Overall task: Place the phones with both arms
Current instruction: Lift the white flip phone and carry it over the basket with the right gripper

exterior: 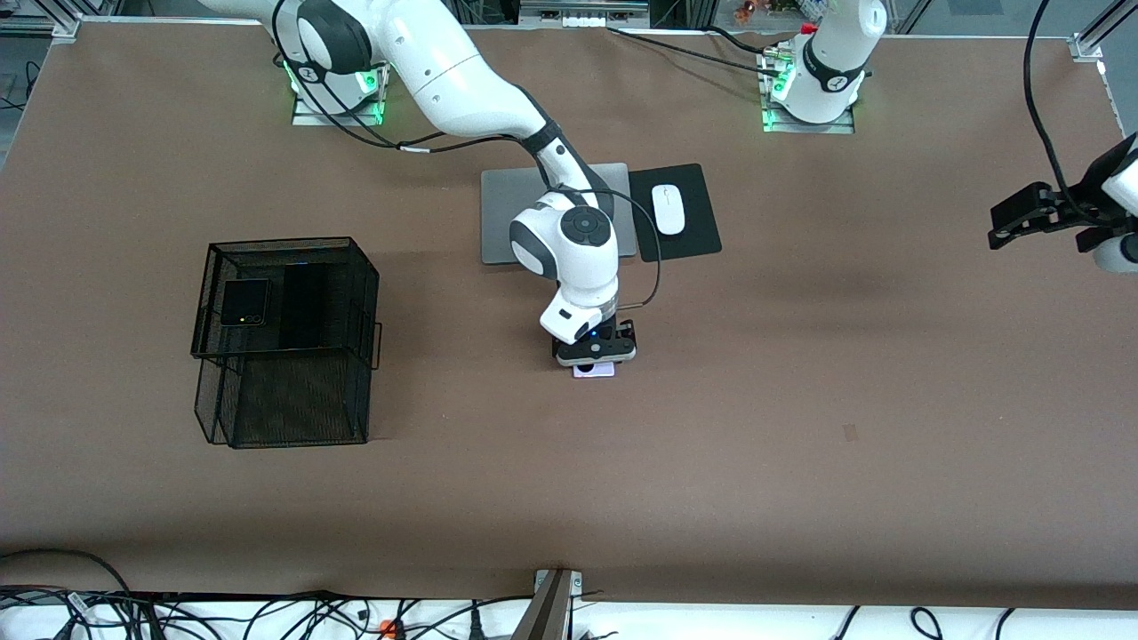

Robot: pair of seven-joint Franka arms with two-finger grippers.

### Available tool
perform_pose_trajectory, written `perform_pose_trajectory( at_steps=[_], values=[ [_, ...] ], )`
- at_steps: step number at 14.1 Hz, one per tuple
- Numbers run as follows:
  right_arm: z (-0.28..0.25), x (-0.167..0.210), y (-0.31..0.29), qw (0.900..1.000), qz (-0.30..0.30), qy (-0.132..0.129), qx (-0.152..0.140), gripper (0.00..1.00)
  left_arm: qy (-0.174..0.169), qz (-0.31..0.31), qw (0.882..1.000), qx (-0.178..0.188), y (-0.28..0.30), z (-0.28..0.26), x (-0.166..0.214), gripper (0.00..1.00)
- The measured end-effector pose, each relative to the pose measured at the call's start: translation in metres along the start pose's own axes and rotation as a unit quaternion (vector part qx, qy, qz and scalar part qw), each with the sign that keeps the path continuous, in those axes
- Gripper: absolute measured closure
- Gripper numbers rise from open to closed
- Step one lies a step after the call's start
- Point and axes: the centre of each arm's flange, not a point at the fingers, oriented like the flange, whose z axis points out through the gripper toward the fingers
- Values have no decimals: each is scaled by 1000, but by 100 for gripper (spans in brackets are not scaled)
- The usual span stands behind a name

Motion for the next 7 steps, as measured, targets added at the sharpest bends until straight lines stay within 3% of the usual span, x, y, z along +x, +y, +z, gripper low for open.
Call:
perform_pose_trajectory(
  at_steps=[1, 7],
  values=[
    [0, 0, 0, 1000, -4, 2, -3, 12, -5, 1, 1000, -1, 0, 5, 0, 0],
    [-1, 0, -1, 1000, -12, 8, -6, 16, -14, 0, 1000, -25, 0, 15, 1, 0]
  ],
)
